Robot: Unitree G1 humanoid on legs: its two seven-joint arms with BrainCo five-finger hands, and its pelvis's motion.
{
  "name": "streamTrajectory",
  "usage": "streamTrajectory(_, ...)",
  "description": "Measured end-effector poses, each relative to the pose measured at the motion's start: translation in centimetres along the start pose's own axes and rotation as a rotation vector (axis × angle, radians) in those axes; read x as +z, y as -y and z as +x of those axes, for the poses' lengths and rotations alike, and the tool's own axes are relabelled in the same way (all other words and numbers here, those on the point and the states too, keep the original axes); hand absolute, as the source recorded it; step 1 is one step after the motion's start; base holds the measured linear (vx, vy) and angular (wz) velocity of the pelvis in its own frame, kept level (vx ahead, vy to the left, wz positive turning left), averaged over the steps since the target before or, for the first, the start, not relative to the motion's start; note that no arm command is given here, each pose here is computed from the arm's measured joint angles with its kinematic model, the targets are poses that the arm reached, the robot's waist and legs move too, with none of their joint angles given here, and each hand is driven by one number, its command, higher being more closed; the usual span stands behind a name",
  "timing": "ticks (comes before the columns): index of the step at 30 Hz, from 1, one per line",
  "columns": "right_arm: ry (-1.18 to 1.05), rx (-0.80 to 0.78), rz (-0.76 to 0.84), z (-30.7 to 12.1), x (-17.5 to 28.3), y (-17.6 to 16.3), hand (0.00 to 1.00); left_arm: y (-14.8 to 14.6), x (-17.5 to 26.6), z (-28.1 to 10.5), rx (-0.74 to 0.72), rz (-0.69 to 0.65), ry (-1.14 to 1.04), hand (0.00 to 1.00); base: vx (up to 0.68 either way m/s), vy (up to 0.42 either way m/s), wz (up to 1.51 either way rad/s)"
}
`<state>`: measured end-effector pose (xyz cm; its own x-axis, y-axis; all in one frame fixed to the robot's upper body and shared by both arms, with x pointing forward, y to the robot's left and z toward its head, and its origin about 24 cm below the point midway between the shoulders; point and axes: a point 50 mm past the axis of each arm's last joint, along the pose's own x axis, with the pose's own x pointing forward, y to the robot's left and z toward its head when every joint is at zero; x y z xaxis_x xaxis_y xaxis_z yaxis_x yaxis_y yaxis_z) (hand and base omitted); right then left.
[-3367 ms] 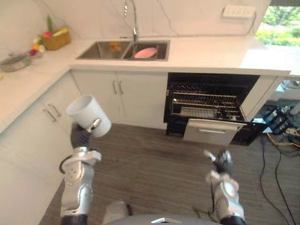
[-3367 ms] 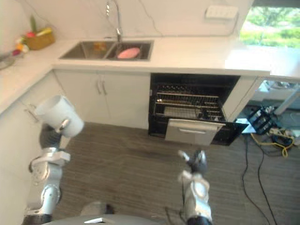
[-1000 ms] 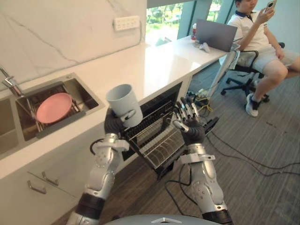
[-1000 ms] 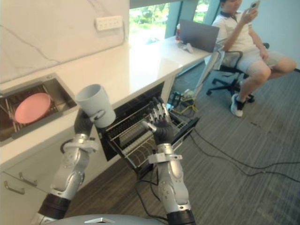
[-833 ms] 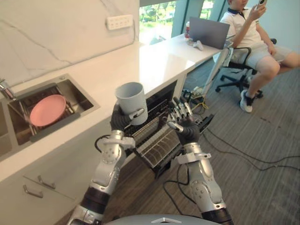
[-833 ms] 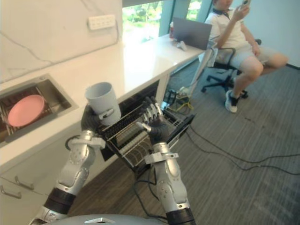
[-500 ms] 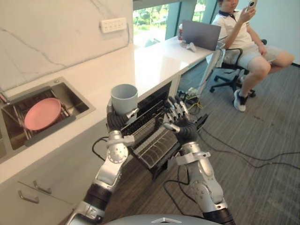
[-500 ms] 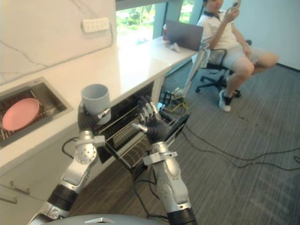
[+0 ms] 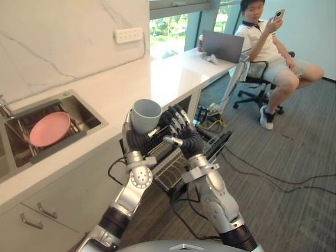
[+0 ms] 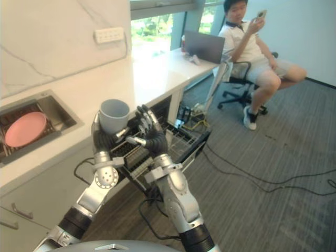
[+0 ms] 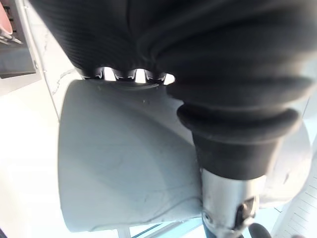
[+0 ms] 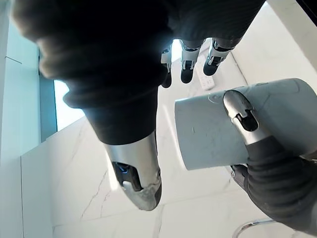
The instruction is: Walk over to the sink, pick up the cup, carry it to the dishwasher, place the cup inside the dishwasher, then close the dishwasher door
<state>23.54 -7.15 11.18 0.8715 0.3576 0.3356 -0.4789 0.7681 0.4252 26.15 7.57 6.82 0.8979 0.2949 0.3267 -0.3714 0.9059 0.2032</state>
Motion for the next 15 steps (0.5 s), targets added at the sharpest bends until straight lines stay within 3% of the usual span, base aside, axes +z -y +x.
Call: streamTrajectory(15,-0.098,-0.057,-0.029,1.6,-1.4,-0.8,0.00,1.0,-0.4,-0.6,0.015,0.054,0.022,1.00,-0.01,-0.007,-0.08)
